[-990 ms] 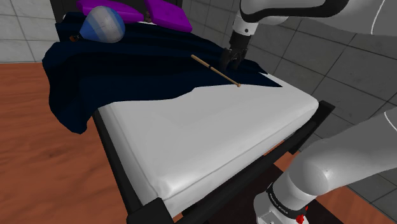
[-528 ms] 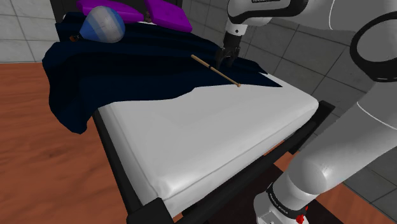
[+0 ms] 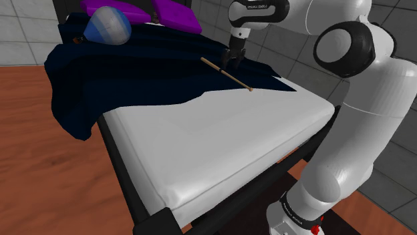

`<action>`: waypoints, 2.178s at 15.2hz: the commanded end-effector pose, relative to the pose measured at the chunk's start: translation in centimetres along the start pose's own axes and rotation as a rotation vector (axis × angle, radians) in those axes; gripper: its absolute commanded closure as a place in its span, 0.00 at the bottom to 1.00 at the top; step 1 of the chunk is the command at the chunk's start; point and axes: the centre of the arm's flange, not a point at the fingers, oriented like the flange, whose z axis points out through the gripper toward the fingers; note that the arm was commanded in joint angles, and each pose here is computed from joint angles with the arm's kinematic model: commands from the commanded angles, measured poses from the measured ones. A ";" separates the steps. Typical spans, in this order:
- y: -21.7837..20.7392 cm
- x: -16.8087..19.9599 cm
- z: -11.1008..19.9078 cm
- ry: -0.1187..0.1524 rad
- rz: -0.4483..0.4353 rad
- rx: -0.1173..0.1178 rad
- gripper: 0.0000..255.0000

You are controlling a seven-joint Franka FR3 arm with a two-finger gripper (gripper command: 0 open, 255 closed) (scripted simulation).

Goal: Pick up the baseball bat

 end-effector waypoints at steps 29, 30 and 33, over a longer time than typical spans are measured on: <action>0.5 0.8 -1.0 0.000 0.004 -0.001 1.00; 0.5 0.8 -1.5 0.000 0.004 -0.001 1.00; 0.6 0.9 -3.1 0.000 0.004 -0.001 1.00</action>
